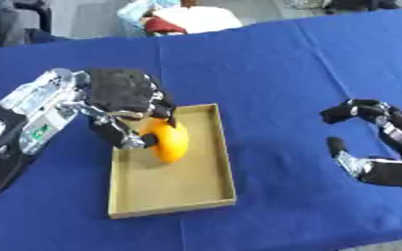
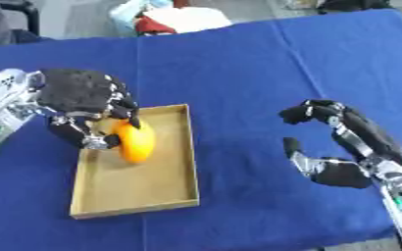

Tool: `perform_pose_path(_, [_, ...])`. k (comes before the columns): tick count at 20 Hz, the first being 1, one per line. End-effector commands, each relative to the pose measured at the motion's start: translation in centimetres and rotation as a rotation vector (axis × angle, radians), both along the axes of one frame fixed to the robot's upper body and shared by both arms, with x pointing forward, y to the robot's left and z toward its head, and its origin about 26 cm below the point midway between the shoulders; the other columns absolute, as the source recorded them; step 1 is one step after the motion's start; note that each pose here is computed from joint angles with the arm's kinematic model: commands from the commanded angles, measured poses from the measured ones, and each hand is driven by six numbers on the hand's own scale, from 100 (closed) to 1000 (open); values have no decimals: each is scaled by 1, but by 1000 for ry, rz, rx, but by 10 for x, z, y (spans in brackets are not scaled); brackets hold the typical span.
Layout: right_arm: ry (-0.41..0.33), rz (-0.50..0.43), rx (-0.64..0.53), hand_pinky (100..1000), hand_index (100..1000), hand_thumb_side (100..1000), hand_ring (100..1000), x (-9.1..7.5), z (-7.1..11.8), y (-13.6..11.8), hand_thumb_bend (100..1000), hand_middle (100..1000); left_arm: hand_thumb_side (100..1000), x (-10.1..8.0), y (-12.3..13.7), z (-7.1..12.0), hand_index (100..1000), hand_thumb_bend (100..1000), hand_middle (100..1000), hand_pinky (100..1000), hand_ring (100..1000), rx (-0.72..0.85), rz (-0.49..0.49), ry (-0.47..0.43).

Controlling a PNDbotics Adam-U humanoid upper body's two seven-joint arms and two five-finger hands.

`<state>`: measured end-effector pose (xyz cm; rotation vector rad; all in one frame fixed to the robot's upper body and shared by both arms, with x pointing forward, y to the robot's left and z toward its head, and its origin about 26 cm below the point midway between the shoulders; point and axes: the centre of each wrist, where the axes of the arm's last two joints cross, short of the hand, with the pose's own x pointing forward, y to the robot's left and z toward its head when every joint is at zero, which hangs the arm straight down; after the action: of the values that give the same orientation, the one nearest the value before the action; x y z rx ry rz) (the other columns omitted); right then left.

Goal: Pick up objects on the table and place them in the box.

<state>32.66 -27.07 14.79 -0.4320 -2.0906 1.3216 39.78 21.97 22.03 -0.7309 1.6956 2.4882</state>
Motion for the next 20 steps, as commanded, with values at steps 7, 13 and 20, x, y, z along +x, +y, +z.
perform_pose_path(7, [-33, -5, -4, 697, 809, 526, 687, 0, 10, -3, 100, 649, 710, -9, 19, 16, 846, 406, 687, 692, 647, -25, 34, -54])
perform_pose_path(13, [-49, -37, -1, 699, 810, 512, 688, 0, 13, -8, 100, 651, 597, -40, 52, 23, 839, 100, 662, 691, 638, -348, 122, 34])
perform_pose_path(20, [-67, -60, 7, 699, 813, 507, 690, 0, 16, -11, 100, 653, 707, -77, 67, 20, 836, 100, 647, 694, 630, -706, 158, 250])
